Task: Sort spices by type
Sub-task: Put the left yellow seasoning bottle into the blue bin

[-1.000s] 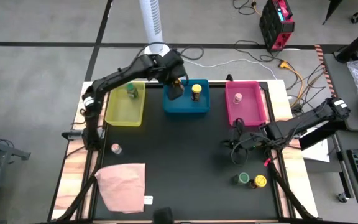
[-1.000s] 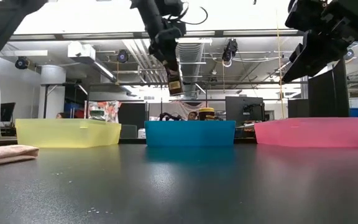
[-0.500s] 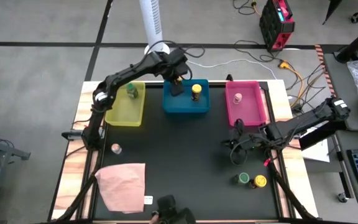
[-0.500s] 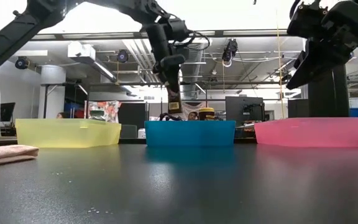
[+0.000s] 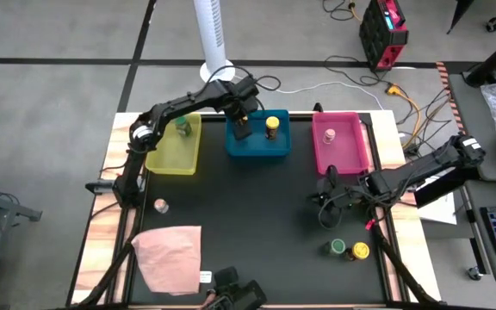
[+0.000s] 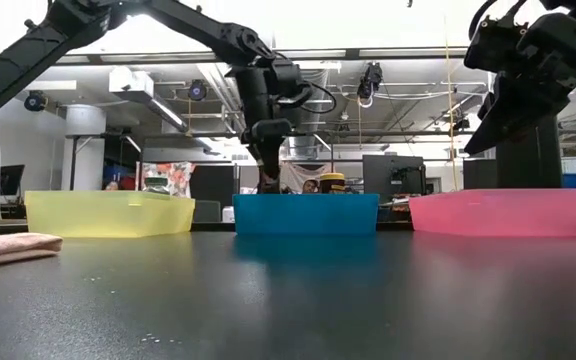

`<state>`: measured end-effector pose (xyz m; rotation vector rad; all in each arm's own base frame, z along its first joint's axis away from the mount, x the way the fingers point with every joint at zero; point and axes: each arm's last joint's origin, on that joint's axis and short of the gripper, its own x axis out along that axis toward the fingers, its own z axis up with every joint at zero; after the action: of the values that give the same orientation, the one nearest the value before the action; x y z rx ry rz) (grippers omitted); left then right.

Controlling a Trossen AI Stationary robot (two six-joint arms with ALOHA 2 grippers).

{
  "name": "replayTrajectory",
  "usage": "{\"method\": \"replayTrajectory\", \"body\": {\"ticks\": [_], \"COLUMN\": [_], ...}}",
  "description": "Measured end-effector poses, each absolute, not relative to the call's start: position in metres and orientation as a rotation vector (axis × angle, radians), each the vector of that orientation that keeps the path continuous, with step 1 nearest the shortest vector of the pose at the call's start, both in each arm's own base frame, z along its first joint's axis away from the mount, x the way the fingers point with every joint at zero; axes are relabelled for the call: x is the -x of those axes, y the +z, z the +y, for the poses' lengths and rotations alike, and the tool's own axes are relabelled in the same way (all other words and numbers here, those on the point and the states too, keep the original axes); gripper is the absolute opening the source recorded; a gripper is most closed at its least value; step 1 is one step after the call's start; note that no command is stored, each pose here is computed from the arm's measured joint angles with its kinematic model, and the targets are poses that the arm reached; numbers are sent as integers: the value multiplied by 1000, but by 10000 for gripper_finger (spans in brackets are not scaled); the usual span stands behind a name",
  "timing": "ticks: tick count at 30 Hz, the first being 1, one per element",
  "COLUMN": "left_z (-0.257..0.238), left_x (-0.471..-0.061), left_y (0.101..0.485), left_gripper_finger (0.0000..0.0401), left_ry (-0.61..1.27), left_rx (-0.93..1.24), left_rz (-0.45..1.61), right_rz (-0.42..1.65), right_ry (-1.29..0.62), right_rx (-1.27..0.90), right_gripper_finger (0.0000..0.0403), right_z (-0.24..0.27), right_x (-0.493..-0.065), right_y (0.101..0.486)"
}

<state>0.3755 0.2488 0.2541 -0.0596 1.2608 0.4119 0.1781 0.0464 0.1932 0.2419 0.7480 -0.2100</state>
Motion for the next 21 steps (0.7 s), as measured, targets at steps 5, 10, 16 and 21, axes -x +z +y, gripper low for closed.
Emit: {"method": "replayTrajectory", "body": {"ticks": [5, 10, 16, 21], "left_z": [252, 258, 262, 261], "left_x": [-373, -371, -369, -368], "left_y": [247, 248, 248, 247], "left_gripper_finger": [207, 207, 207, 207], "left_ry": [419, 440, 464, 426], "left_rx": [62, 60, 60, 86], "left_rz": [1264, 1253, 1252, 1261], "right_rz": [741, 737, 737, 738], "right_ry": [-209, -209, -208, -209], "right_rx": [-244, -245, -246, -245], "right_gripper_finger": [13, 13, 13, 13], "right_z": [46, 46, 46, 46], "right_x": [-178, -179, -179, -178], "right_y": [193, 193, 193, 192]}}
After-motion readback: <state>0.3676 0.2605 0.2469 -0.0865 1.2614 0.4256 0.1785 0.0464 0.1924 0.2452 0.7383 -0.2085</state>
